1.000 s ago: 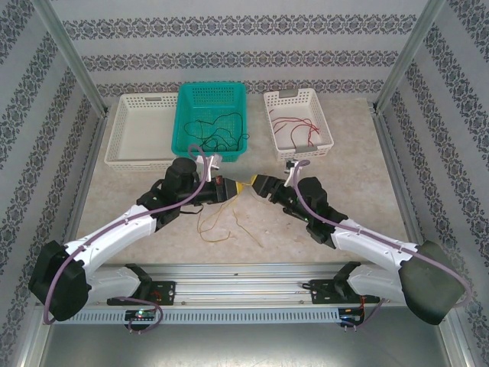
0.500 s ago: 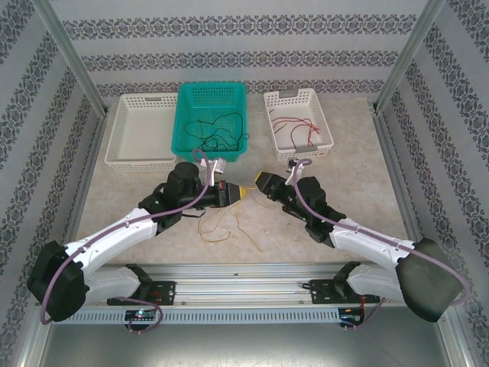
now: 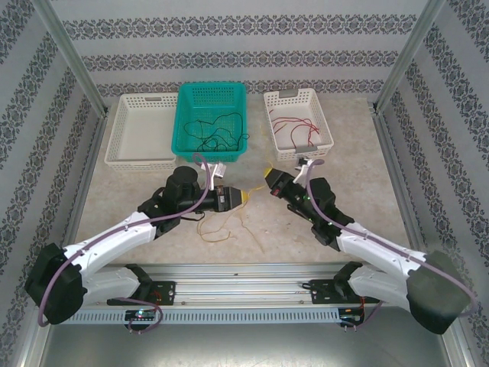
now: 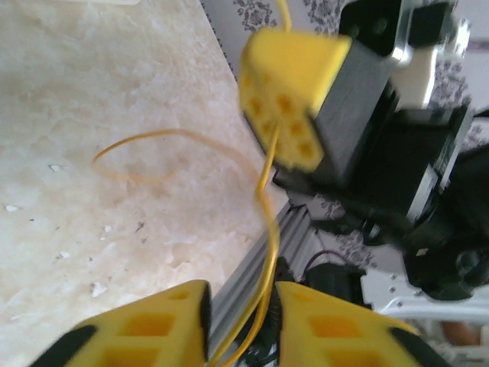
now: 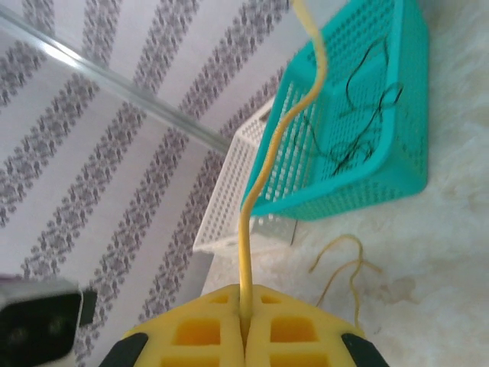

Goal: Untangle the cables

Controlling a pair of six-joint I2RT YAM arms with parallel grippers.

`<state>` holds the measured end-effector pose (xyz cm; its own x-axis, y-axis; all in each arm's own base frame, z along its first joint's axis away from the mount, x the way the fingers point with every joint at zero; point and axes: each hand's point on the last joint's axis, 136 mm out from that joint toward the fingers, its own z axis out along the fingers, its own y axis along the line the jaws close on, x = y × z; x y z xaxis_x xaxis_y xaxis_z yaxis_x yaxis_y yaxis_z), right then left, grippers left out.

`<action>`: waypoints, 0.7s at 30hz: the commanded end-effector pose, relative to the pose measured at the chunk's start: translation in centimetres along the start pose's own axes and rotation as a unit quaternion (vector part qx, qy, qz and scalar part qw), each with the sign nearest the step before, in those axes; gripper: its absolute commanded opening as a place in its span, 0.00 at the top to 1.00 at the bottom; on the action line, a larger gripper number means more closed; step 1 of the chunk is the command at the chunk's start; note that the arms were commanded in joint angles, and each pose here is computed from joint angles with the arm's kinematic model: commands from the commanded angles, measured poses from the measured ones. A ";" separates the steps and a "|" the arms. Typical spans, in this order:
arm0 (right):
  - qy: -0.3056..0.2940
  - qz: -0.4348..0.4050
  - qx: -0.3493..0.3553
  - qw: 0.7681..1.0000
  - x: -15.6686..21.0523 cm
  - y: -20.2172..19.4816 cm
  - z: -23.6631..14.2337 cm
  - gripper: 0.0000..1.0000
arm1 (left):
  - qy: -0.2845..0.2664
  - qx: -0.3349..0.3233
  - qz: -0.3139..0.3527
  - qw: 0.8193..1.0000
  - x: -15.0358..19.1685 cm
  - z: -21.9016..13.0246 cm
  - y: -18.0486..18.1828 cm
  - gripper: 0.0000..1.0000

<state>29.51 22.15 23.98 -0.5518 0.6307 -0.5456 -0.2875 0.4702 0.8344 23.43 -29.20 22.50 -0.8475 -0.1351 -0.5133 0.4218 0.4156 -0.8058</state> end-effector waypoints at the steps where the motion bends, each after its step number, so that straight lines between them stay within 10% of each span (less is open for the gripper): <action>1: -0.028 -0.014 0.011 0.999 -1.7 -0.4 -1.0 1.00 | 0.013 0.030 0.028 0.999 1.2 -0.6 -1.2 0.58; 21: -0.031 -0.022 -0.014 0.999 -3.3 1.7 -1.3 1.00 | 0.122 0.005 0.024 0.992 8.5 -0.8 2.8 0.41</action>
<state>29.77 20.04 25.01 -0.5189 0.6424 -0.5640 -0.2823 0.4940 0.8224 18.65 -28.44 16.94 -0.8947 0.0407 -0.4449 0.4221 0.4033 -0.8119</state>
